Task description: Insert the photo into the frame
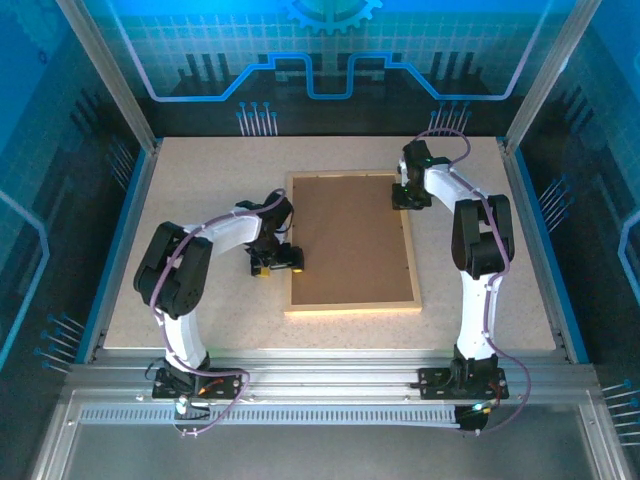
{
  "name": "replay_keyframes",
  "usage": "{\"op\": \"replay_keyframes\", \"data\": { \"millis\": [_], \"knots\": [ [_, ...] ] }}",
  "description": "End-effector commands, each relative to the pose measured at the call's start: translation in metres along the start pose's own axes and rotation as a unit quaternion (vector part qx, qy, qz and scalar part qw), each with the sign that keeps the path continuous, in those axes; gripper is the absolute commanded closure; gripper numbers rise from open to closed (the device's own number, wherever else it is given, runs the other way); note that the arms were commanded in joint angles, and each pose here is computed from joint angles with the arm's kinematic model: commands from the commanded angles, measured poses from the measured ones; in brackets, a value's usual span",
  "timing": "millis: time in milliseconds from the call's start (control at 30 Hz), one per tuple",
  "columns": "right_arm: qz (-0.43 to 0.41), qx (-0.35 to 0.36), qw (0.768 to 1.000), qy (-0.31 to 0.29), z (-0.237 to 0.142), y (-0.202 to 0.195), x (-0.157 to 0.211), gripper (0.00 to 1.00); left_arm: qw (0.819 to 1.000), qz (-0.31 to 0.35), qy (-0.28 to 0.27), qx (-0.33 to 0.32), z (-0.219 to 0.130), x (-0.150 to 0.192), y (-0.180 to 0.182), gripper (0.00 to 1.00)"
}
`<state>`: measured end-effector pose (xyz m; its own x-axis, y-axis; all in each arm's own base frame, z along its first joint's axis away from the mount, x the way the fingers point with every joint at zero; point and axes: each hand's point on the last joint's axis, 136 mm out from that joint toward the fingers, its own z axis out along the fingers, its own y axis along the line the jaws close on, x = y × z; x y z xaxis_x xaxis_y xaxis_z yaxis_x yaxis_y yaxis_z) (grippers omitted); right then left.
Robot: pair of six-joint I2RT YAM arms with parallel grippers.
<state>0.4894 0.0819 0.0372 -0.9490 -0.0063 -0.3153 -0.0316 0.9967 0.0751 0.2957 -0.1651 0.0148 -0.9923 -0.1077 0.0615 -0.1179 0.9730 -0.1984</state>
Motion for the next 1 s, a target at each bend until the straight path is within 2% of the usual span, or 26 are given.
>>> {"op": "replay_keyframes", "data": {
  "millis": [0,167,367,433,467,533,667,967],
  "knots": [
    [-0.010,-0.029,0.999,0.044,0.003,0.018,0.026,0.68,0.999,0.040,0.024,-0.007,0.033,0.015,-0.011,0.14],
    [-0.004,-0.023,0.999,0.036,-0.004,0.010,0.021,0.65,0.998,0.039,-0.053,0.018,-0.023,-0.017,-0.014,0.13],
    [0.002,-0.022,1.000,0.006,-0.029,0.004,0.012,0.46,0.990,0.009,-0.131,0.056,-0.057,-0.051,-0.005,0.09],
    [-0.001,-0.020,1.000,-0.001,-0.038,0.002,0.015,0.39,0.986,-0.010,-0.147,0.077,-0.060,-0.060,-0.003,0.07],
    [-0.002,-0.020,1.000,-0.001,-0.041,0.001,0.019,0.35,0.984,-0.019,-0.155,0.085,-0.060,-0.064,-0.002,0.02],
    [-0.002,-0.016,1.000,0.004,-0.044,-0.003,0.029,0.32,0.983,-0.027,-0.156,0.096,-0.055,-0.069,-0.004,0.01],
    [0.007,-0.007,1.000,0.022,-0.045,-0.011,0.055,0.30,0.979,-0.039,-0.148,0.137,-0.041,-0.077,-0.018,0.01],
    [0.042,-0.074,0.995,0.044,-0.047,0.008,0.119,0.30,0.972,-0.027,-0.164,0.164,-0.028,-0.097,-0.043,0.01]
  ]
}}
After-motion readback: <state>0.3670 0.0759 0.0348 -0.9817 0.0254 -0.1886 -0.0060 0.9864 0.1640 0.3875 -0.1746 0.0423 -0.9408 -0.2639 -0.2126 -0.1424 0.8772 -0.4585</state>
